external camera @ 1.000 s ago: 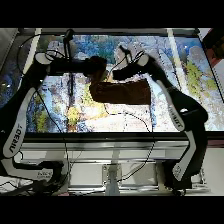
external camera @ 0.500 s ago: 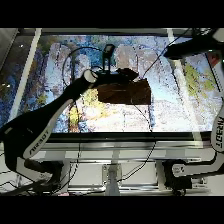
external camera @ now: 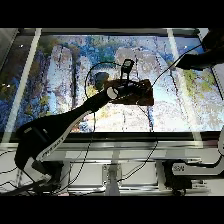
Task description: Fold the clothes and pants, and hang the long-sleeved shirts on hangers.
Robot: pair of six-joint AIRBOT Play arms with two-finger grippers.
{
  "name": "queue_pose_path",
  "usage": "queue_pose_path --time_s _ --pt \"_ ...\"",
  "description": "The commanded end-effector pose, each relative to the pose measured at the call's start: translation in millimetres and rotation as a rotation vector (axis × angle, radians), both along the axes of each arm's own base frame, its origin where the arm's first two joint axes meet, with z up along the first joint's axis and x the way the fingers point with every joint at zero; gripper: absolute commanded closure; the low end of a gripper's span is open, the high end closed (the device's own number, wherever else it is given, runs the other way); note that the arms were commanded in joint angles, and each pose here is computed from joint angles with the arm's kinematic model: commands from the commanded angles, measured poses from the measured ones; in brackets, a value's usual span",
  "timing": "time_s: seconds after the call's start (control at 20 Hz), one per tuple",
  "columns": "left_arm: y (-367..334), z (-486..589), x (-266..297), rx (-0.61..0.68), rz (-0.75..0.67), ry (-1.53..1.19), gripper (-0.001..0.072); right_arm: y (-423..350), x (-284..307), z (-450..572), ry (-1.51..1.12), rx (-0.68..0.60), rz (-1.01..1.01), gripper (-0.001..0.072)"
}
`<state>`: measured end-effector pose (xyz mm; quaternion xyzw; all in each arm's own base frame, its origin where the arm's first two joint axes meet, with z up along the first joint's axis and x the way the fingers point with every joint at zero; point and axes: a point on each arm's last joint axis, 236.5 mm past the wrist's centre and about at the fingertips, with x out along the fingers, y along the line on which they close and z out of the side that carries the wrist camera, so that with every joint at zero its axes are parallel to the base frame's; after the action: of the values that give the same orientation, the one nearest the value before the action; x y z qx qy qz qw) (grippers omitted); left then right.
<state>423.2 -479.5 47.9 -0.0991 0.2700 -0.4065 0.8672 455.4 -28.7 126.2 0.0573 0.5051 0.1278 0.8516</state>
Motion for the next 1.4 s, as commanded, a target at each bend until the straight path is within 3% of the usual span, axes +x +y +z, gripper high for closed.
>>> queue_pose_path --time_s 0.0,0.25,0.4,0.45,0.5,0.85,1.05,1.35 --pt "7 21 6 -0.019 0.014 -0.032 0.0028 -5 -16 -57 0.117 0.002 -0.007 0.0165" --pt "48 56 39 -0.051 0.091 -0.073 0.0028 35 -30 -134 0.247 0.215 -0.012 0.0157" --pt "63 53 47 -0.042 0.087 -0.044 0.0029 71 -35 -155 0.301 0.326 0.059 0.0082" --pt "66 50 48 -0.038 0.078 -0.032 0.0029 82 -37 -159 0.291 0.3 0.13 0.0071" --pt "69 49 48 -0.035 0.073 -0.023 0.0029 92 -36 -162 0.268 0.265 0.189 0.0004" --pt "69 44 44 -0.027 0.046 0.002 0.0029 102 -10 -188 0.169 -0.084 0.253 0.0016" --pt "69 44 44 -0.027 0.046 0.002 0.0029 91 4 -193 0.144 -0.102 0.164 0.0019" --pt "69 44 44 -0.026 0.046 0.001 0.0029 100 30 -187 0.091 -0.005 0.031 0.0021"
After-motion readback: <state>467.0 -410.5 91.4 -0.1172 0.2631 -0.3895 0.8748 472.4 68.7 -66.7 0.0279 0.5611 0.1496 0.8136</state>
